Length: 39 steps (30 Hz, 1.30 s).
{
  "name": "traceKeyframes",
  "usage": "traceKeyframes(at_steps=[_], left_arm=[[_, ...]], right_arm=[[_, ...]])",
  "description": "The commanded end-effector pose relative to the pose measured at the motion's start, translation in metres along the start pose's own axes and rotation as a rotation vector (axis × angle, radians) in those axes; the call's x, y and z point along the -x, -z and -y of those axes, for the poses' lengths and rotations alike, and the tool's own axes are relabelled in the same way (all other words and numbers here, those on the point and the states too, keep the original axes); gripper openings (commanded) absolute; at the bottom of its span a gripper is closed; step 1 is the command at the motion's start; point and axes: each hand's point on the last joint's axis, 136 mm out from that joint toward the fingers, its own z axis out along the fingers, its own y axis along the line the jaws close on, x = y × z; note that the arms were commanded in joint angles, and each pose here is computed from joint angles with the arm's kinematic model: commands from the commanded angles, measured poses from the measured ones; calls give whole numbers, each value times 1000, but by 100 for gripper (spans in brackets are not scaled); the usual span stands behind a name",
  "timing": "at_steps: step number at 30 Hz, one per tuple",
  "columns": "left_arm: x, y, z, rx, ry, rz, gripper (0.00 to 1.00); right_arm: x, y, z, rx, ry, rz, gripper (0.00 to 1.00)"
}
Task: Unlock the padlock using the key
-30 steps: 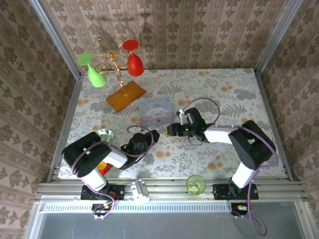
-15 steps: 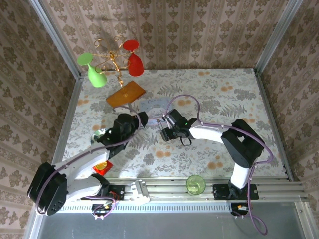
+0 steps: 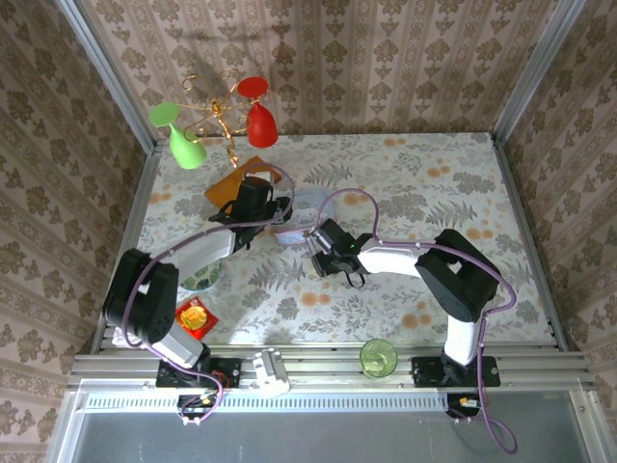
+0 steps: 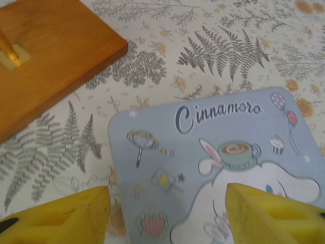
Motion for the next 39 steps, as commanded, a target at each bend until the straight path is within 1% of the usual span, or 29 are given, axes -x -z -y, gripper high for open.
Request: traceKeyframes(at_steps=[1,3,7,9,10,11,12,17,21,23,27,29,32,34,37,39], left_arm=[[-7,-11,-10,61,-77,-62,61],[-15,-18,-13,79,-93,-86,60],[-32,-29,-18,110,-124,-145,59],[-37,-28,-19,112,-116,-143,57],[-39,-26,-19,108,-111,-138,57],[-38,-24,-18,104,-107,-131,57],[-39,-23,-18,105,-104,-130,57],[-38,-21,-13,100,-127,-130,57],[-46,-23,-12,103,-139,-151,57],[-49,-23,-10,101,-143,-152,57],[-52,-24,-7,93,-144,-157,56],[-53,-23,-8,94,-141,-158,54],[-52,-21,-8,101,-138,-157,53],[-50,-17,-5,87,-132,-147,53],[-42,-9,5,54,-127,-127,53],[-35,-3,9,39,-122,-113,54]], right_arm=[[8,-17,-5,-5,15,22,53],[6,-22,-10,19,11,19,49],[3,-24,-12,21,10,25,40],[5,-23,-15,44,10,40,35],[6,-22,-17,51,7,46,31],[8,-20,-18,58,4,49,26],[9,-19,-20,68,5,50,22],[12,-16,-27,107,-27,53,18],[8,-17,-26,147,-83,42,18],[3,-16,-16,93,-83,14,16],[2,-10,-9,72,-89,14,18],[3,-8,-7,43,-107,10,17],[-5,-3,10,-96,-144,-14,15],[-10,0,18,-156,-151,-24,14],[-14,-1,21,-157,-185,-25,13],[-13,-3,14,-100,-200,-28,16]])
